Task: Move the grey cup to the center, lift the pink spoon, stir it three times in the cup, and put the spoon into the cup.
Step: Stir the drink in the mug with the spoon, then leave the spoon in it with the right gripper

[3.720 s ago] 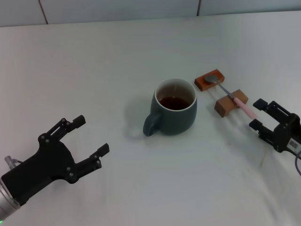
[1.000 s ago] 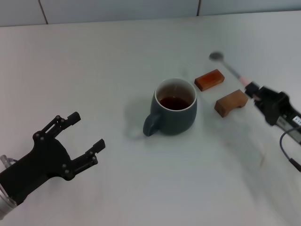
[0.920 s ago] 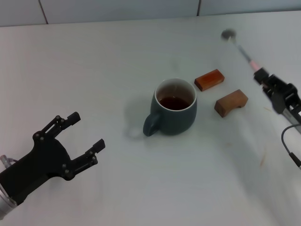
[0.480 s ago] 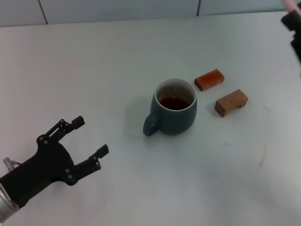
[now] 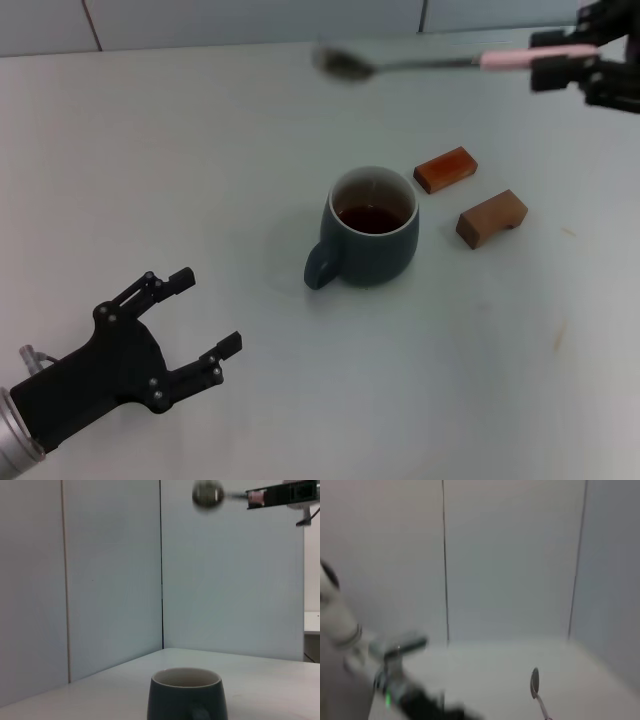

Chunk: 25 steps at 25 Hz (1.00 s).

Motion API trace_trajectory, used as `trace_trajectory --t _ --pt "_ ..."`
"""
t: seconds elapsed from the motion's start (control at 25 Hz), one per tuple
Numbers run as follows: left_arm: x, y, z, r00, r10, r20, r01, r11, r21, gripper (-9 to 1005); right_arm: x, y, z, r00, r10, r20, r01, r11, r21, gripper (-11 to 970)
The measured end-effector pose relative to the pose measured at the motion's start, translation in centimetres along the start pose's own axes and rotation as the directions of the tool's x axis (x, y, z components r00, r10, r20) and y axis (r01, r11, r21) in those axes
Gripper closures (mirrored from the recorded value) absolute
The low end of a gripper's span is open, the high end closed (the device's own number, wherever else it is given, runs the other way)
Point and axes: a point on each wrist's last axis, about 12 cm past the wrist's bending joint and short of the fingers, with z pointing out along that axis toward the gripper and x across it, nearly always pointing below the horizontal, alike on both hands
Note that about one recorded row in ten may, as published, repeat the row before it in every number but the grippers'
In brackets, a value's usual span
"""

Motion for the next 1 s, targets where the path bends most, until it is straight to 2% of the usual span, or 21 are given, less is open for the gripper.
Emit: trace_trajectory --t 0.12,0.16,0.2,0.24,0.44,0.68,1.0 --pt "0.0 0.0 0.0 1.000 0.000 -0.002 0.000 1.000 -0.001 134 -2.4 -0.6 1.6 0.977 0.048 -0.209 -0.050 0.999 -0.006 848" --pt "0.0 0.0 -0.1 1.000 0.000 -0.003 0.000 1.000 -0.001 134 -3.1 -0.9 2.1 0.960 0.062 -0.272 -0.065 0.998 0.001 848" --pt "0.0 0.1 -0.1 1.000 -0.002 -0.004 0.002 1.000 -0.002 134 -4.3 -1.4 3.2 0.920 0.093 -0.380 -0.088 0.996 0.031 848" --pt "0.0 0.1 -0.1 1.000 -0.002 -0.004 0.002 1.000 -0.002 134 -4.3 -1.4 3.2 0.920 0.093 -0.380 -0.088 0.996 0.031 848" --pt "0.0 0.1 -0.1 1.000 -0.004 -0.004 0.004 1.000 -0.004 134 -6.6 -2.7 6.2 0.831 0.109 -0.545 -0.074 0.994 0.086 849" --pt "0.1 0.0 -0.2 1.000 -0.008 -0.006 0.008 1.000 -0.003 134 -8.7 -3.5 9.0 0.747 0.103 -0.657 -0.031 0.992 0.119 849" --pt "0.1 0.0 -0.3 1.000 -0.010 -0.006 0.010 1.000 -0.009 134 -9.5 -4.1 11.9 0.654 0.099 -0.750 -0.042 0.995 0.095 849"
